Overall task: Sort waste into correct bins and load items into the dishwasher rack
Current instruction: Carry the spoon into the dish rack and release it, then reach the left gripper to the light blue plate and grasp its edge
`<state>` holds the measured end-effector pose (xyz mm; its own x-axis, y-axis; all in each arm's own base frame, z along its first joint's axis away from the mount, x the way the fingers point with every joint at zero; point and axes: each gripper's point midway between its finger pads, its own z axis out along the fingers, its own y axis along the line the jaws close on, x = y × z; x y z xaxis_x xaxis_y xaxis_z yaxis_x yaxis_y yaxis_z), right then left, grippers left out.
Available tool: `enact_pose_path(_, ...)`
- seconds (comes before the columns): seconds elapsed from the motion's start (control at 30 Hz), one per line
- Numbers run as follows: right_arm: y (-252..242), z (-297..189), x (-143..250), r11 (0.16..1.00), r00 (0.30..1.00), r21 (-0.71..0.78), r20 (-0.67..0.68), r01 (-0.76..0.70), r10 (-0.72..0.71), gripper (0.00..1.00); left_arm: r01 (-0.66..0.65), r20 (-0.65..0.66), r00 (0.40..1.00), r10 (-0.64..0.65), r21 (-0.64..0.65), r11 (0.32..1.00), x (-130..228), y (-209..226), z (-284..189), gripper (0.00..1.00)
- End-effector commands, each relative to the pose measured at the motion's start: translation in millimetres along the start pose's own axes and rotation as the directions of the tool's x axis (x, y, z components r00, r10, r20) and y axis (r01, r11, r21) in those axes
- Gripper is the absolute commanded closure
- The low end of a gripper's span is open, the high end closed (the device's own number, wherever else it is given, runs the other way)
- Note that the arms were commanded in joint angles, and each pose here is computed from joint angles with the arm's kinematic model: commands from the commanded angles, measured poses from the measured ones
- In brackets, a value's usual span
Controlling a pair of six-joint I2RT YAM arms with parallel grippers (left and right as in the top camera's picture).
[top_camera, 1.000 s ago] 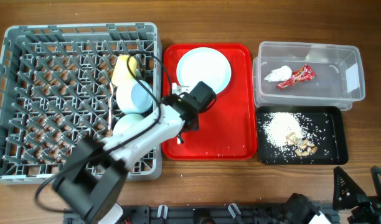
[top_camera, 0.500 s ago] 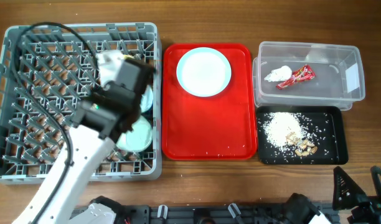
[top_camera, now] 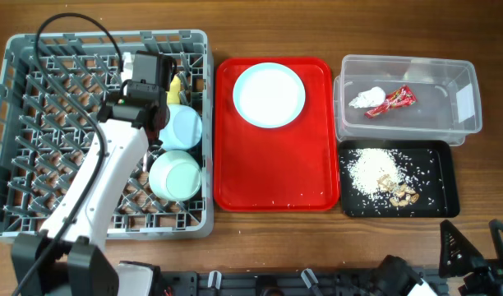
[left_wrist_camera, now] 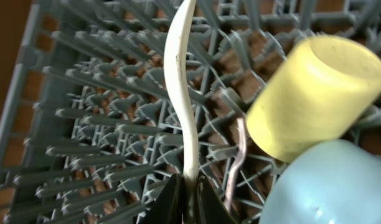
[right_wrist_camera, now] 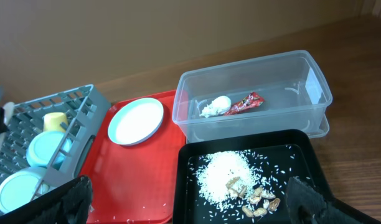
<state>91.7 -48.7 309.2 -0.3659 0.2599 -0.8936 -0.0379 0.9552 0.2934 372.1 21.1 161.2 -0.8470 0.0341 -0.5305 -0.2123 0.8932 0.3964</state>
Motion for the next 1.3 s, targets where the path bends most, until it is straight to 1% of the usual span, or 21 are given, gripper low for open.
enact_pose_path(0.0,-3.6,-1.9,-1.0,1.000,1.000,0.006,0.015,-0.014,0.014,0.00,-0.095,-0.054,0.994,0.100,0.092,0.991,13.0,-20.1,10.6,0.88)
enact_pose_path(0.07,-3.6,-1.9,-1.0,1.000,1.000,0.006,0.015,-0.014,0.014,0.00,-0.104,-0.071,0.991,0.110,0.091,0.990,17.3,-19.7,11.2,0.81)
enact_pose_path(0.13,-3.6,-1.9,-1.0,1.000,1.000,0.006,0.015,-0.014,0.014,0.00,-0.118,-0.098,0.987,0.127,0.090,0.989,24.3,-18.2,10.7,0.60)
enact_pose_path(0.17,-3.6,-1.9,-1.0,1.000,1.000,0.006,0.015,-0.014,0.014,0.00,-0.125,-0.111,0.985,0.135,0.089,0.988,27.9,-17.3,10.2,0.53)
enact_pose_path(0.37,-3.6,-1.9,-1.0,1.000,1.000,0.006,0.015,-0.014,0.014,0.00,-0.112,-0.145,0.982,0.122,0.079,0.991,36.3,-13.5,7.6,0.54)
enact_pose_path(0.43,-3.6,-1.9,-1.0,1.000,1.000,0.006,0.015,-0.014,0.014,0.00,-0.086,-0.139,0.986,0.095,0.068,0.994,34.9,-10.7,5.0,0.54)
enact_pose_path(0.53,-3.6,-1.9,-1.0,1.000,1.000,0.006,0.015,-0.014,0.014,0.01,-0.017,-0.110,0.994,0.023,0.057,0.998,29.0,-5.1,-3.4,0.59)
enact_pose_path(0.6,-3.6,-1.9,-1.0,1.000,1.000,0.006,0.015,-0.014,0.014,0.00,0.030,-0.090,0.996,-0.018,0.132,0.991,24.1,-13.9,-15.0,0.61)
enact_pose_path(0.63,-3.5,-1.9,-1.0,1.000,1.000,0.005,0.015,-0.014,0.014,0.00,0.041,-0.082,0.996,-0.025,0.200,0.979,22.0,-23.4,-22.4,0.61)
enact_pose_path(0.7,-3.5,-1.9,-1.0,1.000,1.000,0.005,0.015,-0.015,0.015,0.00,0.060,-0.070,0.997,-0.034,0.415,0.908,17.2,-56.7,-45.9,0.62)
enact_pose_path(0.73,-3.6,-1.9,-1.0,1.000,1.000,0.006,0.015,-0.014,0.014,0.00,0.064,-0.064,0.997,-0.035,0.542,0.838,14.3,-76.6,-63.0,0.64)
enact_pose_path(0.77,-3.5,-1.9,-1.0,1.000,1.000,0.005,0.015,-0.014,0.014,0.00,0.065,-0.062,0.998,-0.032,0.661,0.747,11.7,-95.6,-81.8,0.67)
enact_pose_path(0.8,-3.5,-1.9,-1.0,1.000,1.000,0.005,0.015,-0.014,0.014,0.00,0.064,-0.062,0.998,-0.027,0.739,0.670,10.0,-108.5,-96.1,0.69)
enact_pose_path(0.87,-3.5,-1.9,-1.0,1.000,1.000,0.005,0.015,-0.014,0.014,0.00,0.051,-0.052,0.999,-0.010,0.881,0.471,5.3,-134.1,-130.0,0.76)
enact_pose_path(0.93,-3.6,-1.9,-1.0,1.000,1.000,0.006,0.015,-0.014,0.014,0.00,0.030,-0.036,0.999,0.009,0.928,0.370,4.1,-148.2,-147.3,0.78)
enact_pose_path(1.03,-3.5,-1.9,-1.0,1.000,1.000,0.005,0.015,-0.014,0.014,0.00,-0.006,-0.009,0.999,0.041,0.941,0.340,6.8,-164.8,-154.3,0.78)
enact_pose_path(1.07,-3.6,-1.9,-1.0,1.000,1.000,0.006,0.015,-0.014,0.014,0.00,-0.022,0.002,0.998,0.059,0.945,0.326,9.1,-174.0,-156.9,0.76)
enact_pose_path(1.13,-3.6,-1.9,-1.0,1.000,1.000,0.006,0.015,-0.014,0.014,0.00,-0.048,0.021,0.995,0.094,0.952,0.303,14.7,-190.7,-161.2,0.64)
enact_pose_path(1.17,-3.6,-1.9,-1.0,1.000,1.000,0.006,0.015,-0.014,0.014,0.00,-0.061,0.030,0.993,0.111,0.955,0.291,17.9,-199.0,-163.5,0.62)
enact_pose_path(1.23,-3.5,-1.9,-1.0,1.000,1.000,0.005,0.015,-0.015,0.015,0.00,-0.084,0.050,0.990,0.130,0.959,0.272,20.7,-212.2,-166.4,0.63)
enact_pose_path(1.27,-3.6,-1.9,-1.0,1.000,1.000,0.006,0.015,-0.015,0.014,0.00,-0.098,0.064,0.989,0.133,0.960,0.261,20.1,-219.2,-166.8,0.66)
